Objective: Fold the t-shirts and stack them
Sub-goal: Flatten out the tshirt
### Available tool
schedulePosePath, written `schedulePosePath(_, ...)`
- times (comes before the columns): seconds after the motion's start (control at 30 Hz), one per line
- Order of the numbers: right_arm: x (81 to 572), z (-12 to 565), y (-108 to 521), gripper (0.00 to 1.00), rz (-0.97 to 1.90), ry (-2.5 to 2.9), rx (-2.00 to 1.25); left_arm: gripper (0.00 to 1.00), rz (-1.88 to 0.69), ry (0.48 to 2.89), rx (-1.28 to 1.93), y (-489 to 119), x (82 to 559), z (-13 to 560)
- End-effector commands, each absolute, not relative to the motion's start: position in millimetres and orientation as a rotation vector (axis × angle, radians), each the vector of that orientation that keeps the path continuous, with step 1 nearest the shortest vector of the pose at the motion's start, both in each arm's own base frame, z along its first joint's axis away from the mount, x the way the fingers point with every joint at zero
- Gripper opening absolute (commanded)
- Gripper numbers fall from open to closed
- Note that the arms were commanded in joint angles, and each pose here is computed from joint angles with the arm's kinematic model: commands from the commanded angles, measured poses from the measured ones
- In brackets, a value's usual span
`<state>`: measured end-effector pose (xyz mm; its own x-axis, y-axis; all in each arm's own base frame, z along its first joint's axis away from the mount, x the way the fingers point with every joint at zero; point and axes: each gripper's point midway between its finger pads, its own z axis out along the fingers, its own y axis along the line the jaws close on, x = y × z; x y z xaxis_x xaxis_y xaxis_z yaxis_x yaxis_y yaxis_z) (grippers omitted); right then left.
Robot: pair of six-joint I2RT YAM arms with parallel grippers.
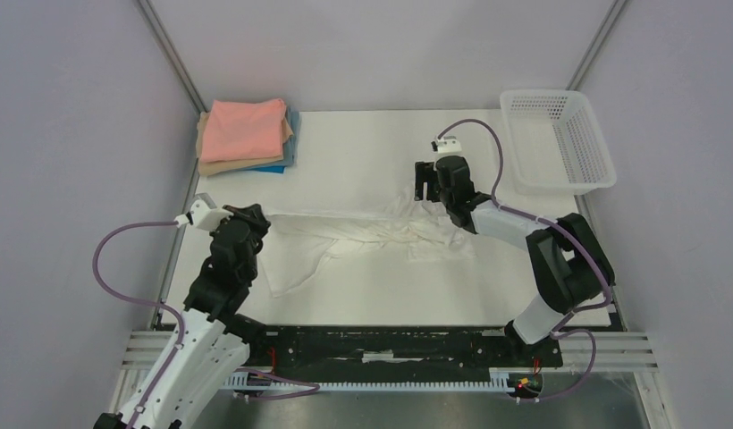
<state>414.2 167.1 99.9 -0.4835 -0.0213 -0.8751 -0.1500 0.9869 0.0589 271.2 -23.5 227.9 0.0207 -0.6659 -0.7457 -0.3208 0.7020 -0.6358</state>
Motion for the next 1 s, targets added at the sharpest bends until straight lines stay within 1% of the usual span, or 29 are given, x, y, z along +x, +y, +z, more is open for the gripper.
schedulePosePath(0.0, 431, 107, 179, 0.78, 0.177, 2.07, -0.1, 0.02, -0.218, 1.547, -0.844, -5, 266, 227)
schedulePosePath(0.3, 377, 70, 161, 0.78, 0.189, 2.185, -0.137, 0.02, -0.176, 1.545, -0.846, 1, 264, 223)
schedulePosePath(0.47, 349, 63, 151, 0.77, 0.205, 2.212, -0.122, 0.02, -0.156, 1.544, -0.849, 3, 264, 223)
schedulePosePath(0.57, 337, 63, 134, 0.74, 0.154, 2.199, -0.076, 0.02, -0.146, 1.542, -0.856, 5, 263, 222)
schedulePosePath(0.67, 329, 62, 109, 0.66, 0.042, 2.185, 0.007, 0.02, -0.13, 1.53, -0.868, 10, 259, 223)
schedulePosePath(0.77, 320, 54, 89, 0.66, -0.032, 2.214, 0.071, 0.02, -0.11, 1.508, -0.886, 17, 254, 225)
schedulePosePath(0.97, 299, 48, 77, 0.66, -0.024, 2.228, 0.117, 0.02, -0.108, 1.498, -0.893, 19, 252, 225)
